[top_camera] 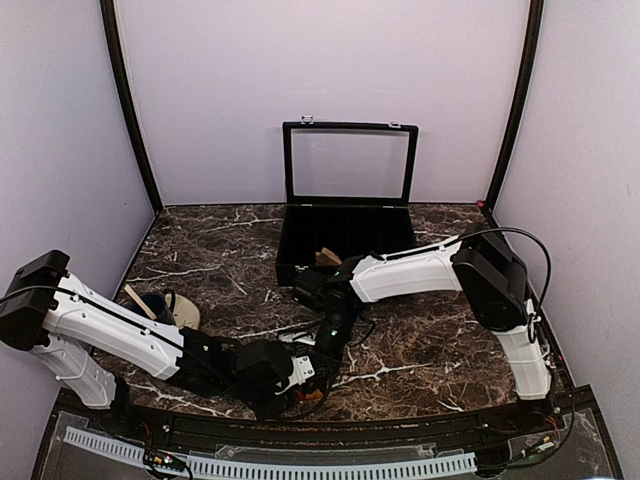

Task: Roll the socks
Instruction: Roll the sock at the center of the board.

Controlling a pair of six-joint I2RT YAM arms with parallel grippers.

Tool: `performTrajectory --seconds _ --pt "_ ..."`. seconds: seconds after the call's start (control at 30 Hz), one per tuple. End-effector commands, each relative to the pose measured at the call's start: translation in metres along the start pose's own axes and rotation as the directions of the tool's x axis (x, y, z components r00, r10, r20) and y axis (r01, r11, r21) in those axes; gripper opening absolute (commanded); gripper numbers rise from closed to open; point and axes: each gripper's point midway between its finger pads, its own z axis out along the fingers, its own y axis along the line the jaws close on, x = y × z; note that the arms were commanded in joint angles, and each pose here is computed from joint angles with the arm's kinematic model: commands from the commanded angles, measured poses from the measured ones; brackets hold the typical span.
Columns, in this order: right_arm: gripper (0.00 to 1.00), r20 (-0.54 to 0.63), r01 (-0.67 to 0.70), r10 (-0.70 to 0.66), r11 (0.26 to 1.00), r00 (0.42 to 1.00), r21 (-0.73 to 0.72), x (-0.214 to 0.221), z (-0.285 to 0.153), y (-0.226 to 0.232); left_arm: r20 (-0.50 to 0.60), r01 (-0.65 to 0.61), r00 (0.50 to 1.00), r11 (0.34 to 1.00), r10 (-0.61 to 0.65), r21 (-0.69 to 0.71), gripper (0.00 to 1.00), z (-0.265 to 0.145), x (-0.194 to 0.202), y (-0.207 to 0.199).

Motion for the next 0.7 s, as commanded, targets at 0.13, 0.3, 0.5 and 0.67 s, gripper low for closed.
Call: performTrajectory --seconds 0.13,0.3,0.5,0.67 --pt "0.23 0.03 -0.029 0.029 1.0 0.999 -0.006 0.005 0.002 -0.008 -0.106 0.037 0.994 0.997 -0.03 0.068 0.0 0.01 0.033 -0.012" --pt "0.29 0.091 -0.046 0.047 0.999 0.995 -0.014 0.006 -0.01 -0.011 -0.117 0.121 0.987 0.99 -0.111 0.079 0.0 0.009 0.041 -0.006" --pt "0.32 0.148 -0.058 0.061 0.998 0.987 -0.024 0.009 -0.025 -0.013 -0.133 0.19 0.975 0.976 -0.176 0.103 0.0 0.009 0.043 -0.001" --pt "0.32 0.199 -0.059 0.062 0.998 0.978 -0.02 0.01 -0.037 -0.014 -0.157 0.227 0.966 0.964 -0.205 0.139 0.0 0.012 0.041 0.0"
